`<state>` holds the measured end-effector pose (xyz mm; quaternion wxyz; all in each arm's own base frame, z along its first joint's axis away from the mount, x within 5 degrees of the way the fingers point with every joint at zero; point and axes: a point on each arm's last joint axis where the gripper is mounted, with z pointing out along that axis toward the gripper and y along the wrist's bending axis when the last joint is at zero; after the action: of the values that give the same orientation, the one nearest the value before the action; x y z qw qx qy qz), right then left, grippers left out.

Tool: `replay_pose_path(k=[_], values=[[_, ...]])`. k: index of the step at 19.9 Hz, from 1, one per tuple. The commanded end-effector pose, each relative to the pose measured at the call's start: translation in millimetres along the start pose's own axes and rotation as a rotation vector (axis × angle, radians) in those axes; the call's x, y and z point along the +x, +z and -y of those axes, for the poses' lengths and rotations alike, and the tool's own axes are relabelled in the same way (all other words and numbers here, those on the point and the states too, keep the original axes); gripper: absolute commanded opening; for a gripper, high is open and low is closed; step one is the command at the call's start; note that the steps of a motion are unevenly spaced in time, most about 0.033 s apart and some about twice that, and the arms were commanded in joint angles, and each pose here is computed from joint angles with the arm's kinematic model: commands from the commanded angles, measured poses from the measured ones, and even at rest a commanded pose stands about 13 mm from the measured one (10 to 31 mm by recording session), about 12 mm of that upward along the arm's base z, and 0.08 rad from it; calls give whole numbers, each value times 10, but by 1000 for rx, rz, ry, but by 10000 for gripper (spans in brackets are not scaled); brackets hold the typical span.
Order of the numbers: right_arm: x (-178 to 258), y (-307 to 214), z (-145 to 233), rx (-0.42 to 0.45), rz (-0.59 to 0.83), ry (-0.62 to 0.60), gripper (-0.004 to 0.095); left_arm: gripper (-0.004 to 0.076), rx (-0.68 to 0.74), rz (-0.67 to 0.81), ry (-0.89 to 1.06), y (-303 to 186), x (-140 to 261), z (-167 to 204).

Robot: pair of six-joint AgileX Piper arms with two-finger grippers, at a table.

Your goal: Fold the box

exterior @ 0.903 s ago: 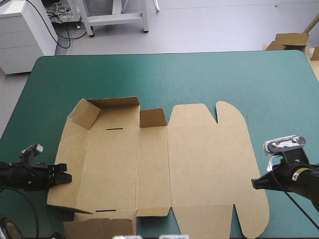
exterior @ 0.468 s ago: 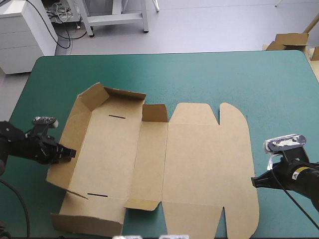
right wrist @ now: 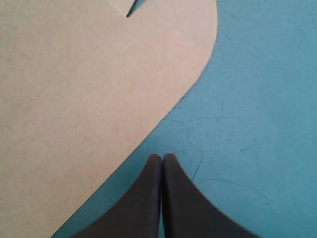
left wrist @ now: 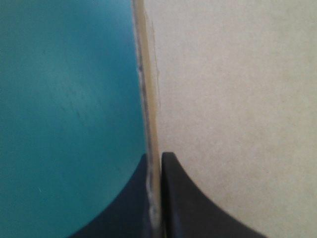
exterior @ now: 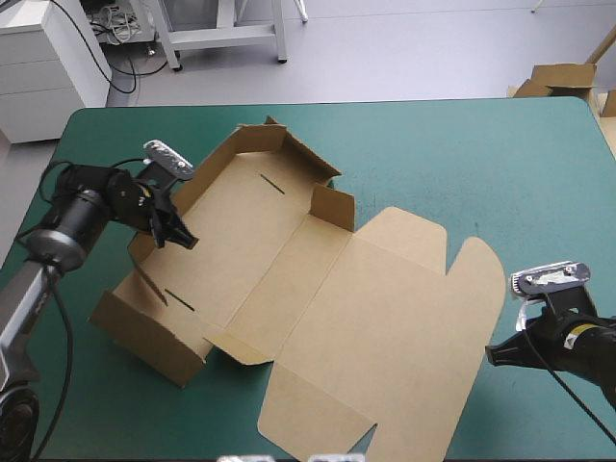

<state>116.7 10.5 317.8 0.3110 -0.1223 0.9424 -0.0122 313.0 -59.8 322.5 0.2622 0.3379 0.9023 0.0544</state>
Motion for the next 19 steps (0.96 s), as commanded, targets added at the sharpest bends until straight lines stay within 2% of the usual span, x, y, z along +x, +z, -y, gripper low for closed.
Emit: replay_pose_path(k=[1,6,9,12,16,19], values=[[-62,-67,14,6,44,4,-21,-8,-131,175,223,-83,-505,200],[-36,-66,9,1,15,4,-21,-8,-239,371,558,23,-983,740],[-36,-66,9,1,15,4,-21,-8,-287,578,746,-106,-1224,1177],[-36,-66,9,1,15,4,-21,-8,-305,713,891,-260,-1328,1555],[-36,-66,9,1,15,4,-21,-8,-270,819,984,-415,-1355,1965],[-40,-66,11,3,20,3,-21,-8,-243,849,1012,-478,-1343,2141]])
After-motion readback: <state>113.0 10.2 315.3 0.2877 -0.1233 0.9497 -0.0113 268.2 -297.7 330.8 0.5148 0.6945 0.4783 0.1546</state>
